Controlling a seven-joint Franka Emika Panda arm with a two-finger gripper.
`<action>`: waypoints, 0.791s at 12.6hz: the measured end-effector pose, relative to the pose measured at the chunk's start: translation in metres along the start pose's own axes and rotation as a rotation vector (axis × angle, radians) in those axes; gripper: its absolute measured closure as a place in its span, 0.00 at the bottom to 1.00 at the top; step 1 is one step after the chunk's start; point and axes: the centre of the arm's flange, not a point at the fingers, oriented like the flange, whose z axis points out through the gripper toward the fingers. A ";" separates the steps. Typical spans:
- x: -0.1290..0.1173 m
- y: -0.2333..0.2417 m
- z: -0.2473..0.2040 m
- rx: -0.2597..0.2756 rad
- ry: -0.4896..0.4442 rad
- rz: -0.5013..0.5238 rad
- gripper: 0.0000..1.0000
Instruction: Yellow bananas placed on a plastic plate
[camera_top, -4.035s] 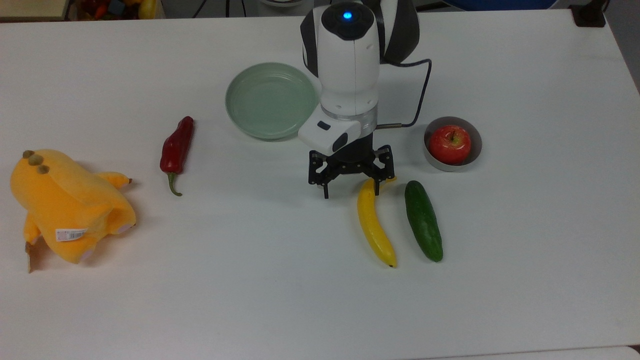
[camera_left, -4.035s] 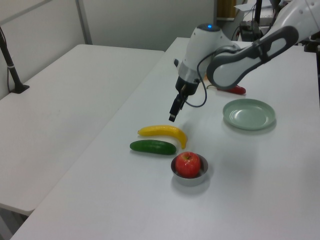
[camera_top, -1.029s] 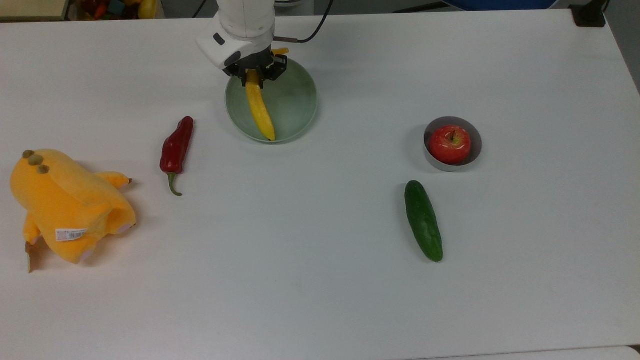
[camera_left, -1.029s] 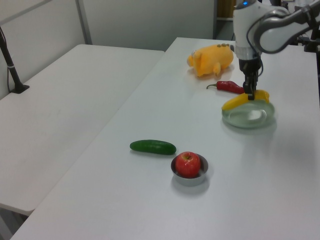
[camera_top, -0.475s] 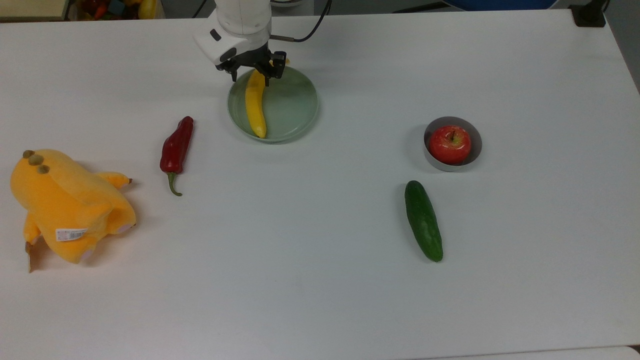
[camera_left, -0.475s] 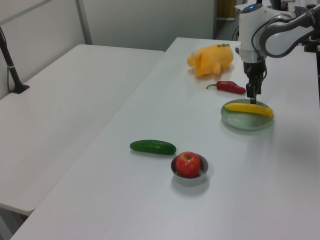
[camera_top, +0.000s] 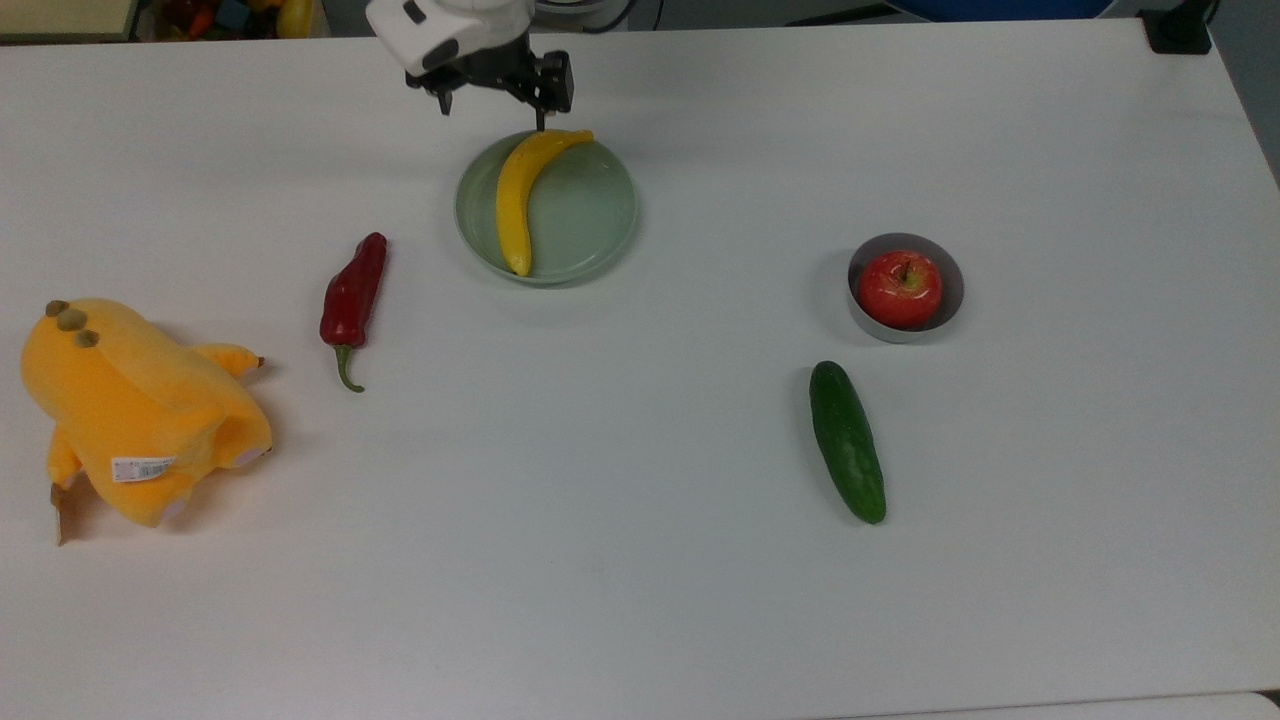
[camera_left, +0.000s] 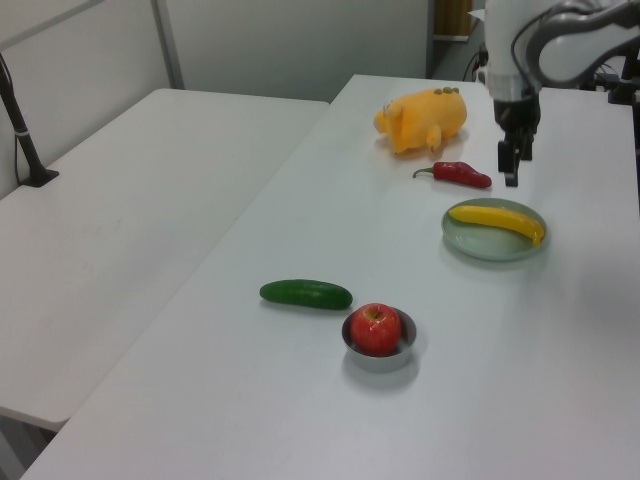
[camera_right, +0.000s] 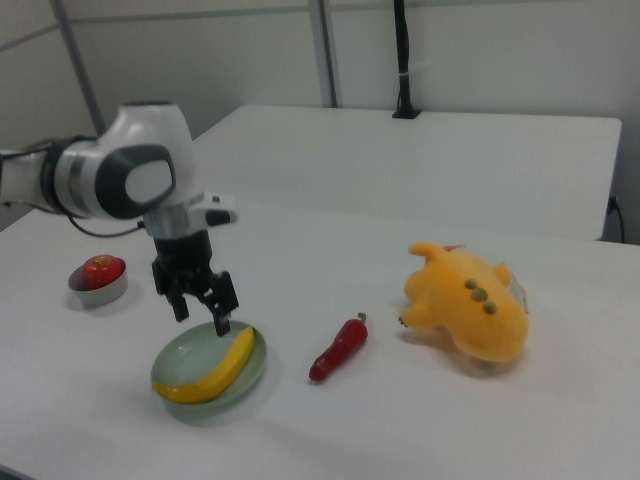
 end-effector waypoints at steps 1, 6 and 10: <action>-0.001 0.002 -0.017 0.007 0.005 0.008 0.00; -0.003 0.010 -0.118 0.058 0.077 0.035 0.00; -0.008 0.012 -0.187 0.128 0.155 0.045 0.00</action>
